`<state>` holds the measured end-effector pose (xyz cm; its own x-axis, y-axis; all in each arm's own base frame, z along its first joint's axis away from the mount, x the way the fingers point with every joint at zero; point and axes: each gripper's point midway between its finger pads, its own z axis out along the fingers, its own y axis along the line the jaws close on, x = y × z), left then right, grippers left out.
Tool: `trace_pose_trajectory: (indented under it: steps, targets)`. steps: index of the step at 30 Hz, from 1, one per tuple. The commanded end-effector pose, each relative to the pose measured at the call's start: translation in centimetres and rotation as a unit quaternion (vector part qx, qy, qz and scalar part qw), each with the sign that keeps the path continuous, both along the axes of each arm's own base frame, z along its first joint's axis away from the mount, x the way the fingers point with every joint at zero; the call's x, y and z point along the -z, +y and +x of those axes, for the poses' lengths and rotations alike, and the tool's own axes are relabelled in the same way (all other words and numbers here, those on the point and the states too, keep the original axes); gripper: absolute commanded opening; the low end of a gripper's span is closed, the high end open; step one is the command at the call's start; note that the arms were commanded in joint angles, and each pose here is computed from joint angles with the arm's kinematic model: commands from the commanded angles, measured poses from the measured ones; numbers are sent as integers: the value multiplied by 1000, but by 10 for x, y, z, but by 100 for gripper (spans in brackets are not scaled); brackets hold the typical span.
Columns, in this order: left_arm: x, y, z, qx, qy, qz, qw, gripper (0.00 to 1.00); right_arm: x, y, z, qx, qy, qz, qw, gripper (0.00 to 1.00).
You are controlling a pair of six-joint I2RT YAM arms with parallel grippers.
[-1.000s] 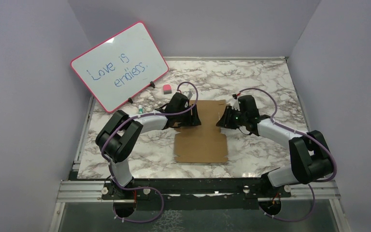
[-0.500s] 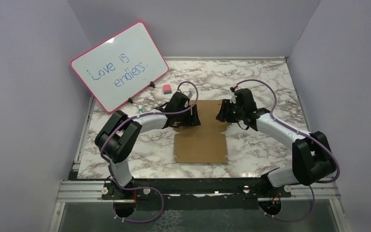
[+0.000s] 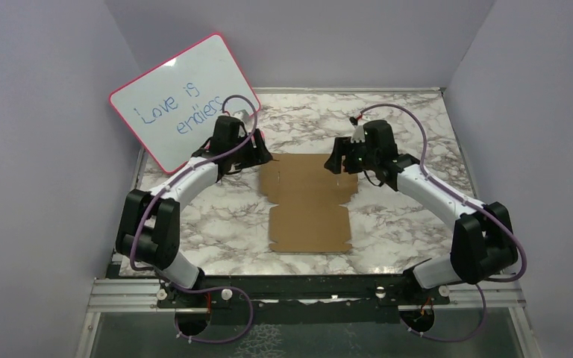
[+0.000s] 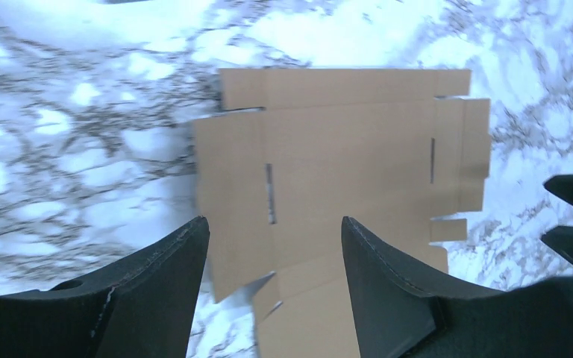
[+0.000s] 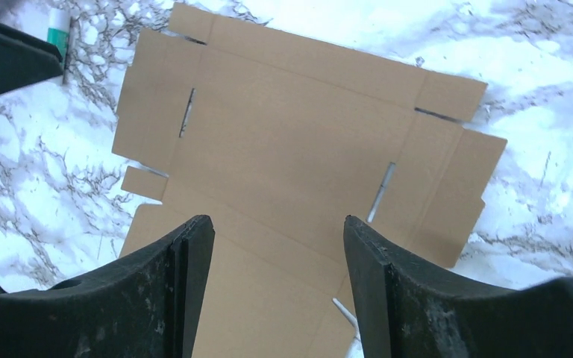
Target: Fold the paper box
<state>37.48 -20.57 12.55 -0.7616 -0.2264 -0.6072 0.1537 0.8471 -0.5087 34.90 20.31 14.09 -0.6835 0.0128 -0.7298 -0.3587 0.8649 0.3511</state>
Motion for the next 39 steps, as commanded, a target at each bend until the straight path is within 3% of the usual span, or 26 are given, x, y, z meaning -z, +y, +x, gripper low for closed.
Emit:
trace_pose_trajectory:
  steps: [1, 7, 17, 25, 31, 39]
  targets:
    - [8, 26, 0, -1, 33, -6, 999, 67, -8, 18, 5, -52, -14, 14, 998, 71]
    - [18, 27, 8, 24, 67, -34, 997, 66, -15, 29, 13, -87, -33, 21, 995, 83]
    - [54, 25, 26, 61, 130, -41, 989, 58, -20, 50, 16, -152, -44, 43, 986, 84]
    - [72, 23, 31, 91, 142, -34, 985, 37, -21, 61, 32, -178, -51, 37, 982, 85]
    - [75, 17, 28, 111, 143, -47, 982, 27, -14, 68, 41, -218, -63, 23, 974, 84]
    - [72, 12, 26, 136, 132, -57, 980, 9, -8, 83, 44, -343, -124, -3, 931, 84]
